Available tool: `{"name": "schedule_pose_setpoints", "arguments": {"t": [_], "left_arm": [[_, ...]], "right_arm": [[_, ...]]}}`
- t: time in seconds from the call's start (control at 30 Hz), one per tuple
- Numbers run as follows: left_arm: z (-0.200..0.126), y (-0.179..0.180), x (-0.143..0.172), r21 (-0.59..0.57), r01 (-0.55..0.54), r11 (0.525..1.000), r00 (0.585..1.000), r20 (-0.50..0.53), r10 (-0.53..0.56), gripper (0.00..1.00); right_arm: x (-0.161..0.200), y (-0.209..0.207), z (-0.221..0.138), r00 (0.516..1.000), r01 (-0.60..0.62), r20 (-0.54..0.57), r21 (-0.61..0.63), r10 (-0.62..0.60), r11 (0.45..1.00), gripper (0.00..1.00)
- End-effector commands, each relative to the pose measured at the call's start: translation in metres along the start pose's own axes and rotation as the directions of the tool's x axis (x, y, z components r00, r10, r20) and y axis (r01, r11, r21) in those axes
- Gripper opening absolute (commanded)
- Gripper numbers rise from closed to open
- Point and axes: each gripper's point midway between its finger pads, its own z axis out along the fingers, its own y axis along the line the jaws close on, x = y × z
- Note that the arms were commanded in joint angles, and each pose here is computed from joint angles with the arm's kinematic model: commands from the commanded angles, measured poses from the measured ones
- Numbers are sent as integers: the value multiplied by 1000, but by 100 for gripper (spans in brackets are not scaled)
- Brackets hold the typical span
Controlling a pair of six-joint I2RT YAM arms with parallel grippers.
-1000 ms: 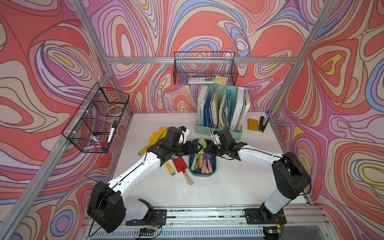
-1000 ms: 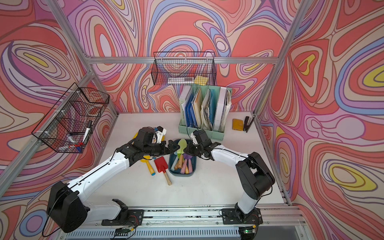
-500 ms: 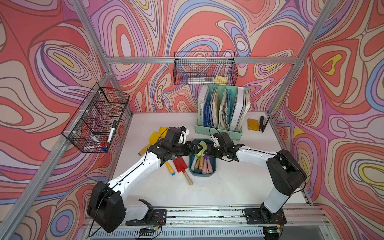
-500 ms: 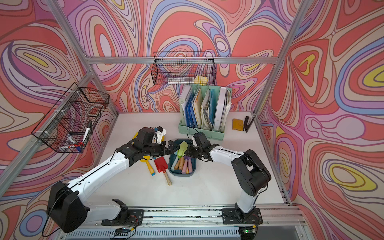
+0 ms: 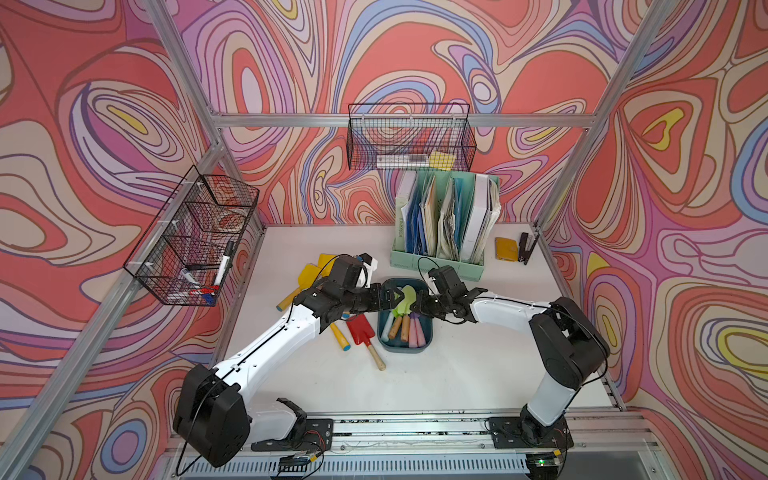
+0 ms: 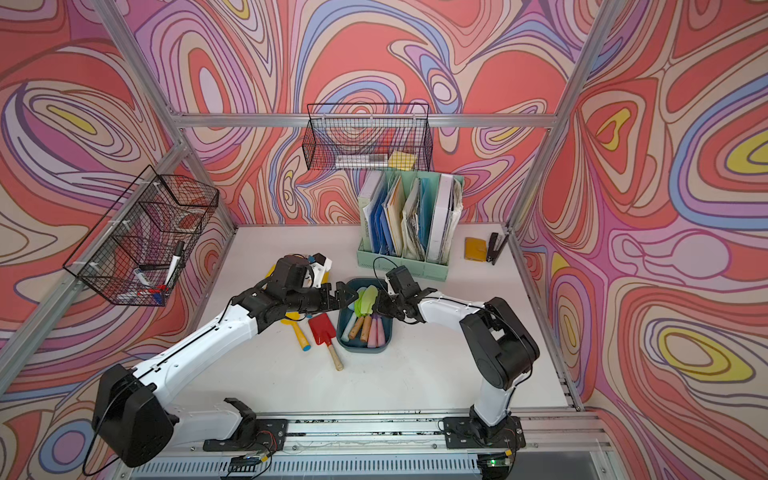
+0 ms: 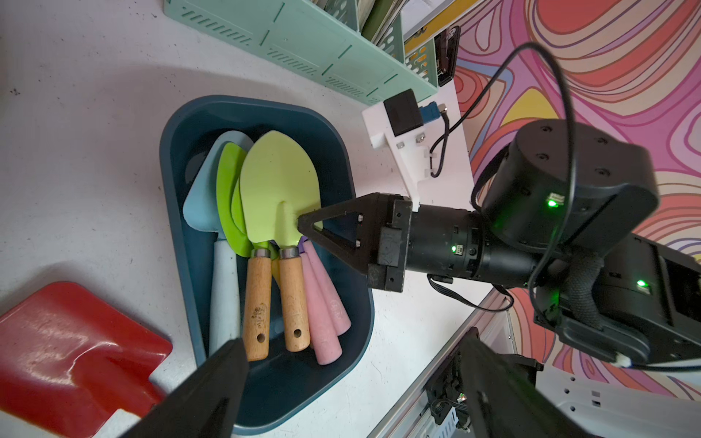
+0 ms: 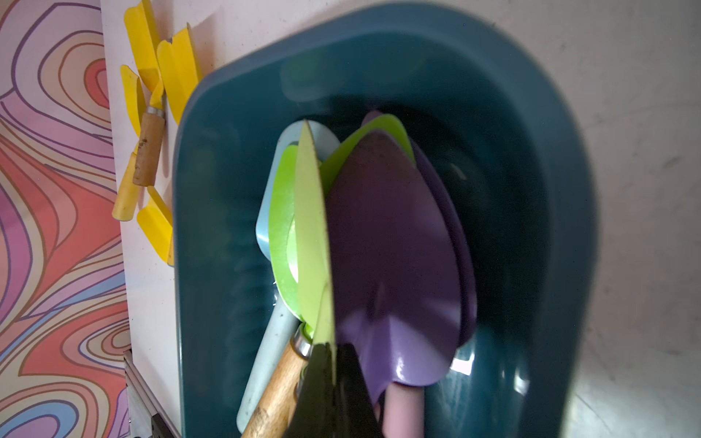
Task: Put the shovel into the storage box
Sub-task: Place the shovel in the storage box.
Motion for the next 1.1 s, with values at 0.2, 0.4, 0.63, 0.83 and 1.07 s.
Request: {"name": "schedule_pose_setpoints", "arguments": {"t": [0.2,0.4,0.63,0.83,1.07], "left_arm": [[-7,-1,7,-17,0,1000,1000,-18,0,94],[-10,6,27,-55,34,998,995,-87,-39,92],[-24,22,64,-130,86,988,983,-150,-105,92],[-32,41,87,-196,149,969,970,-163,-182,92],[-32,63,110,-306,245,920,930,-193,-312,90]], "right_arm": [[-6,0,0,1000,11,7,18,-12,1000,24],[-7,1,-1,1000,12,1,28,-12,1000,30],[-8,-1,-7,1000,7,2,59,-7,998,36],[-10,0,-13,1000,3,5,77,-3,997,37],[-15,8,-25,1000,6,19,82,-7,997,38]]}}
